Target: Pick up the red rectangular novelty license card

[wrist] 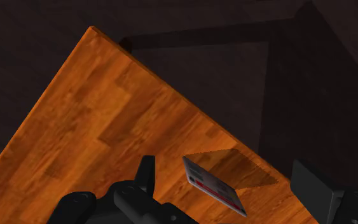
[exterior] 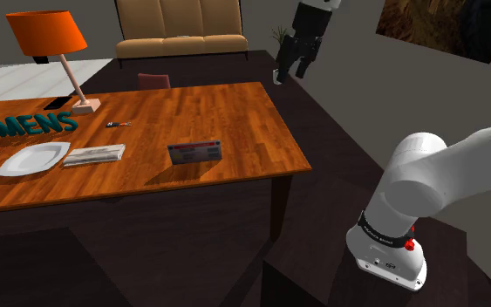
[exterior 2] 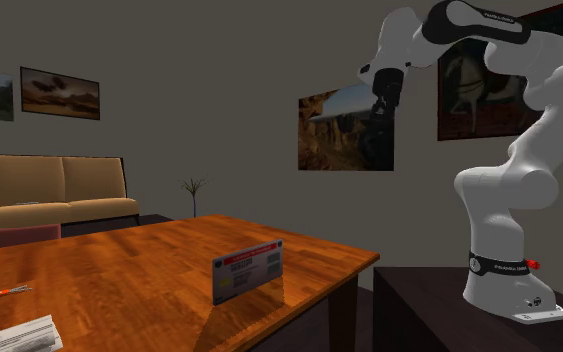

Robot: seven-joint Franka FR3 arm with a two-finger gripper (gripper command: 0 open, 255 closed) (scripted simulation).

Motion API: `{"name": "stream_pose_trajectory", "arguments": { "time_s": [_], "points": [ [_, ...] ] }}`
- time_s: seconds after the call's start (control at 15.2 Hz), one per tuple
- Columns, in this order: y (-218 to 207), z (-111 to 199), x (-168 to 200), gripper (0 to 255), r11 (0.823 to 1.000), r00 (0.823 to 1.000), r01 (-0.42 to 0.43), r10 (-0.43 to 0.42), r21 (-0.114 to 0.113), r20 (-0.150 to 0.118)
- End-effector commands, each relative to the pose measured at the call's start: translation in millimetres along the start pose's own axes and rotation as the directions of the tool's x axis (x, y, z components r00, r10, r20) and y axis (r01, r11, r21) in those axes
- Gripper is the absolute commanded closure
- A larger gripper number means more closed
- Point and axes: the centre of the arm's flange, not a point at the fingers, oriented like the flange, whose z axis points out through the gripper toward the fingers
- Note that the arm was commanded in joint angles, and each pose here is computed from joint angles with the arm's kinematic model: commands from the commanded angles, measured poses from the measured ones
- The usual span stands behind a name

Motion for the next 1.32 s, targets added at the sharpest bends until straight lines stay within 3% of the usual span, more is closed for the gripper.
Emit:
{"name": "stream_pose_trajectory", "arguments": {
  "time_s": [0.0, 0.26, 0.59, 0.92, 1.25],
  "points": [
    [0.0, 0.0, 0.0, 0, 1.000, 1.000, 0.000, 0.000, 0.000, 0.000],
    [4.5, 37.2, 40.1, 0, 0.994, 0.994, 0.110, -0.110, 0.001, 0.019],
    [3.8, 84.8, 89.5, 0, 0.969, 0.969, 0.245, -0.245, 0.006, 0.042],
    [-3.5, 133.5, 137.3, 0, 0.927, 0.925, 0.375, -0.376, 0.014, 0.064],
    [-17.3, 183.3, 182.4, 0, 0.866, 0.863, 0.499, -0.499, 0.025, 0.085]
  ]
}}
